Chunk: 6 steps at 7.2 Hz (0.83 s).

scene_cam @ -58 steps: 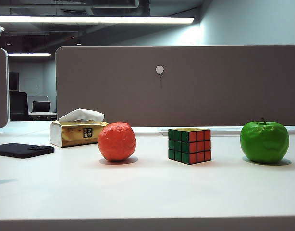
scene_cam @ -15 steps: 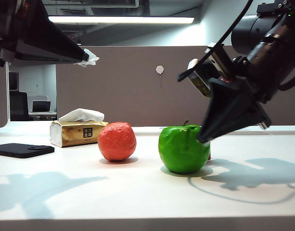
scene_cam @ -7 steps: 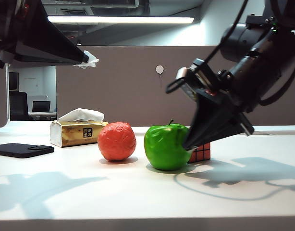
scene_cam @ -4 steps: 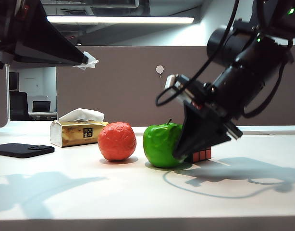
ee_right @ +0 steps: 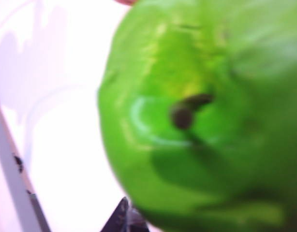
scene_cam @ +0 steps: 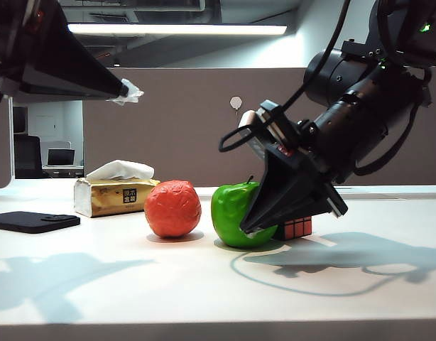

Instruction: Move all the fruits on the tabletop near the face of the Rubik's cube that has the color most similar to each fruit.

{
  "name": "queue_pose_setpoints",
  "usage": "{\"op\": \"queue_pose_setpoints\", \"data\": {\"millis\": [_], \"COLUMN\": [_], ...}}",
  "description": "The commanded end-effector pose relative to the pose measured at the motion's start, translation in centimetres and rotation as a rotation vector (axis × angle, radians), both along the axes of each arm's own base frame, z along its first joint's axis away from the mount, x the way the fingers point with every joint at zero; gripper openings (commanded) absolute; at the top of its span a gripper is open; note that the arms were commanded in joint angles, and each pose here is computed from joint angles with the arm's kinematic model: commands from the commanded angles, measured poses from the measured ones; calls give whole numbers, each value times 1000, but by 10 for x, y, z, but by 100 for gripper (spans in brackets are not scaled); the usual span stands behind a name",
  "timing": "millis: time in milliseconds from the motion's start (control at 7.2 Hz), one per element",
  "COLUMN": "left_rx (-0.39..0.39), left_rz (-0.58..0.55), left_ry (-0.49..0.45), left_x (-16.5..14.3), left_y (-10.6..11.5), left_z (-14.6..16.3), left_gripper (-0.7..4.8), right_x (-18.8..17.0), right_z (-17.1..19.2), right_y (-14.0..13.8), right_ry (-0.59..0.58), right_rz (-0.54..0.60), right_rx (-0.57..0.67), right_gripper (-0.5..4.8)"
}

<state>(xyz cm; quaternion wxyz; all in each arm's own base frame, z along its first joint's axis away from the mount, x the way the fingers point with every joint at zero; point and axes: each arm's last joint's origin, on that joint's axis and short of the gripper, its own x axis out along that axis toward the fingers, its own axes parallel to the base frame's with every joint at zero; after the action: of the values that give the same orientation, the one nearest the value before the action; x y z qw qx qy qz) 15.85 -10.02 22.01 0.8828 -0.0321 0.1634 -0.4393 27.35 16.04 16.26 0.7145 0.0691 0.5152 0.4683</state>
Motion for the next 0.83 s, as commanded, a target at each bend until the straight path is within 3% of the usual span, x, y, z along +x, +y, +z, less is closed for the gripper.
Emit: {"op": "queue_pose_setpoints", "data": {"millis": [139,417,556,695,834], "left_rx": [17,63,81,80,66], "left_rz": [115,151,149,152,213], "left_ry": [-49,-112,-118,-128,-204], "left_x": [4,6,13,37,91], "left_y": [1,2,0,-12,-26], "left_z": [3,4,0,-16,-5], "left_gripper": [-5,-5,-5,-5,-5], "right_x": [1,-1,-8,-37,-70], "right_z": [5,28,70,122,141], "right_y": [2,2,-3,-24,-41], "right_ry": [-7,34,-158,-393,-342], "right_rz": [18,58,56,-99,-101], "right_rx": [40,88,107,-12,-37], "right_gripper": [-1,-1,-1,-1,-1]}}
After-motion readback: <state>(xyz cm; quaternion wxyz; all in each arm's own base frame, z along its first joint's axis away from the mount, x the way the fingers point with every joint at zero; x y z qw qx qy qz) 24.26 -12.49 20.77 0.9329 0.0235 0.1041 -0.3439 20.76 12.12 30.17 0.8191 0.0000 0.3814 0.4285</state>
